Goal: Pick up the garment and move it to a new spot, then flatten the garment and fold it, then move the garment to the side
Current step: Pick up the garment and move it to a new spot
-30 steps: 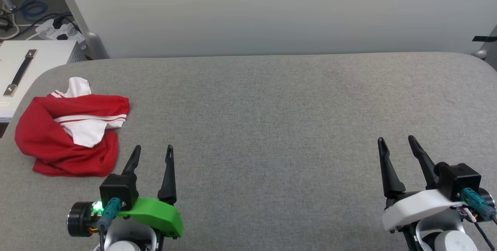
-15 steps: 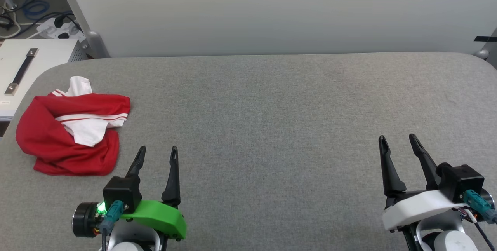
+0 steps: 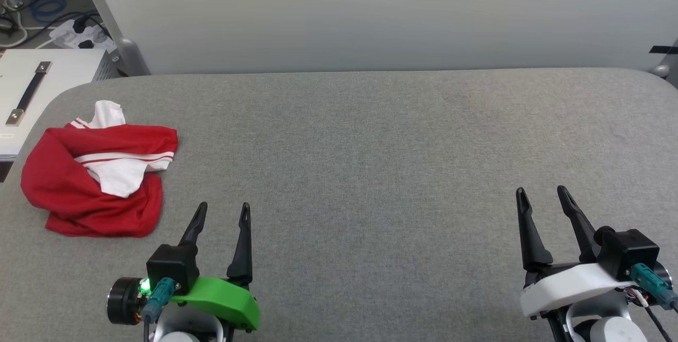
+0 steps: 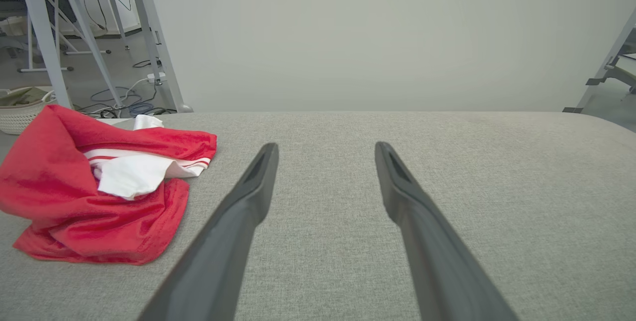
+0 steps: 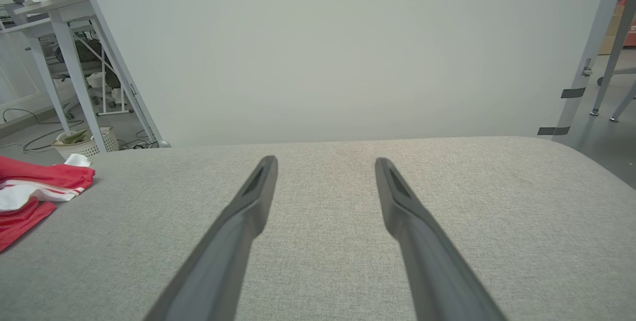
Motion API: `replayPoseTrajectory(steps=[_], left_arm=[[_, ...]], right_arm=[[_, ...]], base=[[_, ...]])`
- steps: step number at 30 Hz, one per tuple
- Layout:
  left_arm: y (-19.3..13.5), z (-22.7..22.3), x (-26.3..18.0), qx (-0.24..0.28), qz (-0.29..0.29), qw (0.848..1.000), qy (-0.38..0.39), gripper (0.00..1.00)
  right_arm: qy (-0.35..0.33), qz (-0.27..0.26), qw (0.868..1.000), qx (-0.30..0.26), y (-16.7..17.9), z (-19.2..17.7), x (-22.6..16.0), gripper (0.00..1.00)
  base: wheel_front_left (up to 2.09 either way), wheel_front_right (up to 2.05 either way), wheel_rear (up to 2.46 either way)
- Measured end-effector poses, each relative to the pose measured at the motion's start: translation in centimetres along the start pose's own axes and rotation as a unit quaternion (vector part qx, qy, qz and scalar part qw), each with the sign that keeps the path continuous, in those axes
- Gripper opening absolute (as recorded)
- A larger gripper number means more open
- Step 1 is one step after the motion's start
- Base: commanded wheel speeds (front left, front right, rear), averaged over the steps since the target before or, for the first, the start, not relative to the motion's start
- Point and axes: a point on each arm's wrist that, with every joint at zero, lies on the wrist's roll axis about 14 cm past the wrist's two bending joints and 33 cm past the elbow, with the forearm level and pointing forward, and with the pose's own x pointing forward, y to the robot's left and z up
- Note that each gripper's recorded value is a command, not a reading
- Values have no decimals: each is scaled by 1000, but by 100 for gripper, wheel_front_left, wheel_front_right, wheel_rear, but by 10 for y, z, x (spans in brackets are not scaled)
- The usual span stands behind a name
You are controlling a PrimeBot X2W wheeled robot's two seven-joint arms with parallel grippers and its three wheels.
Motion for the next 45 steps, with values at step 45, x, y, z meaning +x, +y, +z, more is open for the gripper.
replayPoseTrajectory(steps=[45], left_arm=[[105,12,-97,-9,188,981,-41,100]], right_arm=[[14,233,970,71,163,-29,36,100]], base=[[0,0,0]])
